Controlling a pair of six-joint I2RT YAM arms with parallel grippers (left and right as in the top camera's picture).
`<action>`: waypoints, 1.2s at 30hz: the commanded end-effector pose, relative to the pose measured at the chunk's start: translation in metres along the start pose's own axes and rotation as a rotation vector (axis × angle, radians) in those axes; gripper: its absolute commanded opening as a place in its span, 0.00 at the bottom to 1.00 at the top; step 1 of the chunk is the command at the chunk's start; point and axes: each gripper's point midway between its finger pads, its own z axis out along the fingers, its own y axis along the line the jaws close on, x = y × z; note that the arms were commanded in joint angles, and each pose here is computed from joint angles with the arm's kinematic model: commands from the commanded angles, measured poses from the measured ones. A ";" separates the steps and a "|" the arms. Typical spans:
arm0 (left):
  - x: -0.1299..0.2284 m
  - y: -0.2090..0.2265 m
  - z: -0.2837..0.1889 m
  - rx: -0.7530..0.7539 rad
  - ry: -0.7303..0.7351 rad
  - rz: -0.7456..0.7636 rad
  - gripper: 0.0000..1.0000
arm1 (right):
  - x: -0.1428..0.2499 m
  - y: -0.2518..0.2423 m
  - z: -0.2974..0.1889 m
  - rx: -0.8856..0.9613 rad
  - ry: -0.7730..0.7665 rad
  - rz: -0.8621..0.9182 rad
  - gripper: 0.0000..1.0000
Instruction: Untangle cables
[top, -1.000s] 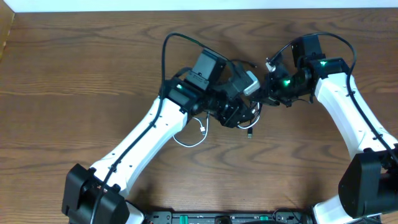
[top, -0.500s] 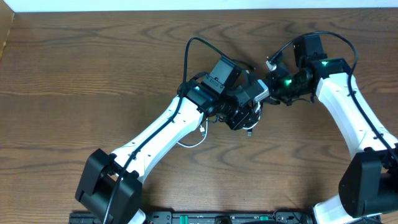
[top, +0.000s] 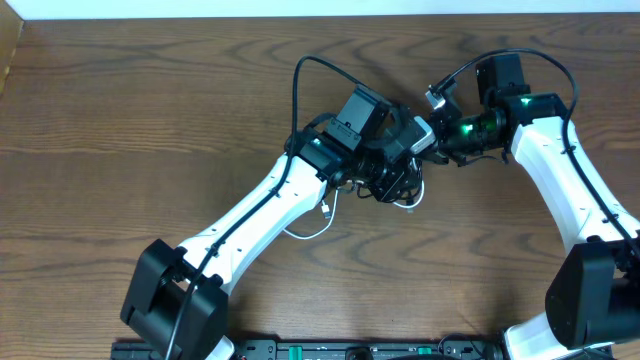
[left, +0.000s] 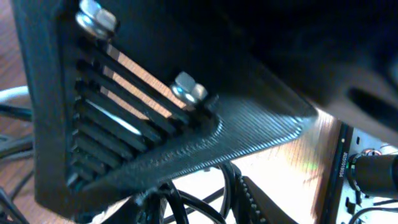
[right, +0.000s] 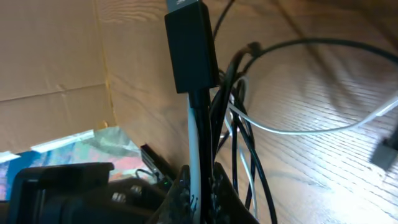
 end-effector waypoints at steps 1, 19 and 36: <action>0.001 0.003 0.007 -0.007 0.014 -0.021 0.41 | 0.008 0.040 -0.002 -0.189 0.047 -0.053 0.04; -0.019 0.024 -0.017 -0.045 -0.086 -0.248 0.07 | -0.036 0.003 -0.019 -0.029 -0.135 0.013 0.59; -0.035 0.053 -0.084 -0.115 -0.233 -0.433 0.08 | -0.025 -0.041 -0.008 0.257 -0.127 -0.055 0.85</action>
